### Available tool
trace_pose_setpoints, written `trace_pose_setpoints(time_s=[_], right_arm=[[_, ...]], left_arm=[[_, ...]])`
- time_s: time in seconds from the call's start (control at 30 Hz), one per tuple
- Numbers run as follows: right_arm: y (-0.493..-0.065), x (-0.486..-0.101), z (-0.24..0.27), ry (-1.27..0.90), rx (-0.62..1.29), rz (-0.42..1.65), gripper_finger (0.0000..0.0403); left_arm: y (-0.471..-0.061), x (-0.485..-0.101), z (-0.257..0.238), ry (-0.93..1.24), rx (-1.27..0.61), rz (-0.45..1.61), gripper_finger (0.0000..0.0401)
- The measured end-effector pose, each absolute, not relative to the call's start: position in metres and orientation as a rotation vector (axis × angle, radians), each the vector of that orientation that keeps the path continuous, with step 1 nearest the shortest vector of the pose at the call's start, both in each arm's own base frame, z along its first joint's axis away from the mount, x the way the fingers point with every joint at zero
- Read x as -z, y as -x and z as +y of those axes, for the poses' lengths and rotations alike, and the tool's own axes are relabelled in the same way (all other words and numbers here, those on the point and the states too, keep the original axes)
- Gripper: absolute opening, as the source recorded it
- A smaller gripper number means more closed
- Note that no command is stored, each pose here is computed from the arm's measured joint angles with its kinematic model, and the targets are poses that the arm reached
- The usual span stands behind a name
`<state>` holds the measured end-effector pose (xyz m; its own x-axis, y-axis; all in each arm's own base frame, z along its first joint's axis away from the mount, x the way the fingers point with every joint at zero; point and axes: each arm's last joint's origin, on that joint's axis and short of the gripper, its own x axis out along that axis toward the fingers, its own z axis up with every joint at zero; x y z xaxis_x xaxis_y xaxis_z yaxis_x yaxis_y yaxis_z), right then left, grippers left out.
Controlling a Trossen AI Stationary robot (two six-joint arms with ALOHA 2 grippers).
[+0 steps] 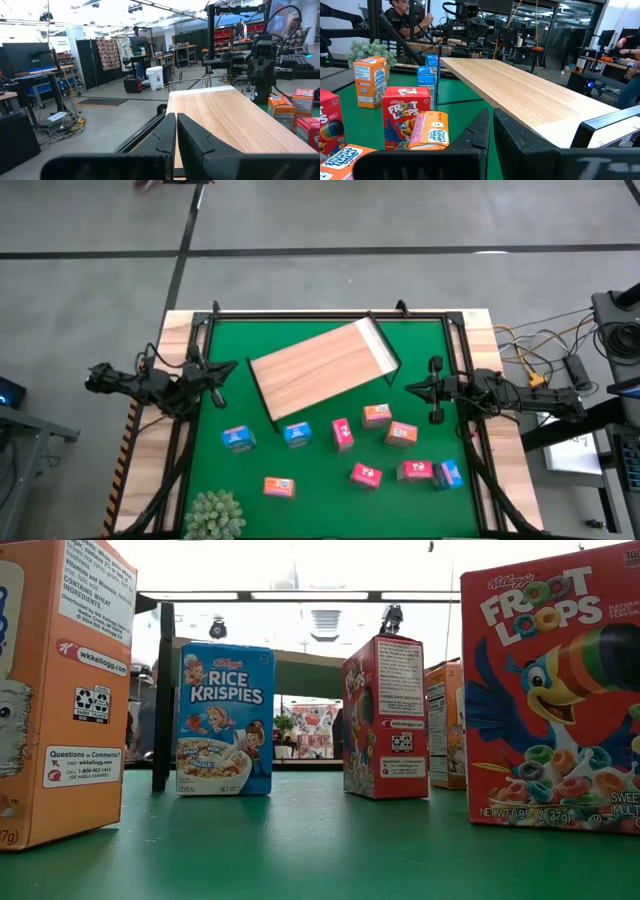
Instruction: Stack cereal on shelf
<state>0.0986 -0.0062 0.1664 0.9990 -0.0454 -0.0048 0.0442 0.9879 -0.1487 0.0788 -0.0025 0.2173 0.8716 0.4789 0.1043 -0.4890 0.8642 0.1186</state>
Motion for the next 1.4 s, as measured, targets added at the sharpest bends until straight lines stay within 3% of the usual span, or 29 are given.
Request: trace_pose_setpoints(time_s=[0.17, 0.43, 0.6, 0.93, 1.4], right_arm=[[-0.099, -0.166, -0.006, 0.149, 0.045, 0.008, 0.0013], [-0.099, -0.166, -0.006, 0.149, 0.045, 0.008, 0.0013], [-0.099, -0.166, -0.006, 0.149, 0.045, 0.008, 0.0013], [-0.099, -0.166, -0.006, 0.149, 0.045, 0.008, 0.0013], [-0.099, -0.167, -0.007, 0.149, 0.069, 0.006, 0.0013]], left_arm=[[-0.079, -0.218, -0.002, -0.119, -0.507, -0.087, 0.0], [-0.077, -0.231, -0.004, 0.47, -0.367, -0.331, 0.0], [-0.073, -0.244, -0.003, 0.567, -0.326, -0.468, 0.0], [-0.076, -0.263, -0.012, 0.428, -0.003, -0.608, 0.0], [-0.099, -0.254, -0.021, 0.194, -0.014, -0.471, 0.0]])
